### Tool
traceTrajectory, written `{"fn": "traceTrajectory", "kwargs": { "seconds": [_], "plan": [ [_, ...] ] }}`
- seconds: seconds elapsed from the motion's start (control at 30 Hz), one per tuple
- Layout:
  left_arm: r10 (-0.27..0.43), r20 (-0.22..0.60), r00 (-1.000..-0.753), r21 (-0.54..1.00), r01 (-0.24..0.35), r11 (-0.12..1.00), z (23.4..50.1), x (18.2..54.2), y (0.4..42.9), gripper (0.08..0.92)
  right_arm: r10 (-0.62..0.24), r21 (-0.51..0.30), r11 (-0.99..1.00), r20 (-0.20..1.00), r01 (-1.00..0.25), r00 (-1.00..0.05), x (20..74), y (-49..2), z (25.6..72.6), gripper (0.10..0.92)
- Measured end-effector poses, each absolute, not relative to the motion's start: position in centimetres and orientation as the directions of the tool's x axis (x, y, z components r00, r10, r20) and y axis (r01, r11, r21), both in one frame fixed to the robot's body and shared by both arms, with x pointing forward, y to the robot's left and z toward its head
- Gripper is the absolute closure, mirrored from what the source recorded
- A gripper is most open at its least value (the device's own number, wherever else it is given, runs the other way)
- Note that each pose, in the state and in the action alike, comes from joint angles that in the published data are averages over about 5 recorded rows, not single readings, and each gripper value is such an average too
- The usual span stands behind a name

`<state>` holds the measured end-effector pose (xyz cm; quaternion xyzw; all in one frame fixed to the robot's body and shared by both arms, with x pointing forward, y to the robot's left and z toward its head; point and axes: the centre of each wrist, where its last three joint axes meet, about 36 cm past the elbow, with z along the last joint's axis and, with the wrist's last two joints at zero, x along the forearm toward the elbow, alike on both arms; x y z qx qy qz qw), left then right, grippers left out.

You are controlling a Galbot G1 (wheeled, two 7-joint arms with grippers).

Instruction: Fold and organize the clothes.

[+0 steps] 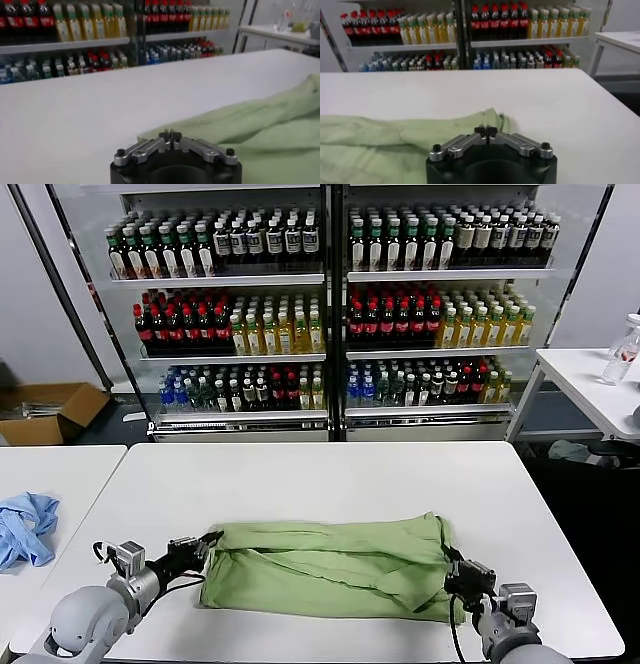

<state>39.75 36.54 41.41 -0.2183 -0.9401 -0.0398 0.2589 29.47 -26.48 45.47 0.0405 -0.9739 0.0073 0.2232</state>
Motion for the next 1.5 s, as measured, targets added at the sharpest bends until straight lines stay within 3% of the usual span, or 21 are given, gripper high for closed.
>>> {"fn": "traceTrajectory", "kwargs": {
  "seconds": [0.43,0.67,0.83,0.97,1.07,1.5],
  "plan": [
    [0.325,0.466,-0.823,-0.037,0.349,0.936,43.0,38.4,35.4,0.463,-0.067,-0.032,0.996,0.393,-0.086,-0.917,27.3,-26.4,46.6,0.445],
    [0.225,0.482,-0.847,-0.038,0.236,0.971,41.2,36.0,32.1,0.263,-0.068,-0.049,0.994,0.378,-0.093,-0.923,26.8,-25.9,46.6,0.246],
    [0.149,0.492,-0.858,-0.063,0.136,0.989,40.0,35.1,29.8,0.183,-0.072,-0.058,0.993,0.371,-0.101,-0.926,26.7,-25.5,46.5,0.202],
    [0.109,0.496,-0.861,-0.096,0.07,0.993,39.4,34.9,28.5,0.179,-0.076,-0.063,0.992,0.365,-0.106,-0.928,26.6,-25.3,46.5,0.2],
    [0.091,0.498,-0.863,-0.116,0.038,0.992,39.3,34.9,27.8,0.224,-0.076,-0.066,0.992,0.362,-0.107,-0.929,26.6,-25.2,46.5,0.199],
    [0.059,0.521,-0.851,-0.152,-0.025,0.988,38.6,35.0,25.6,0.596,-0.073,-0.077,0.991,0.361,-0.107,-0.93,26.3,-25.0,46.1,0.199]
  ]
}}
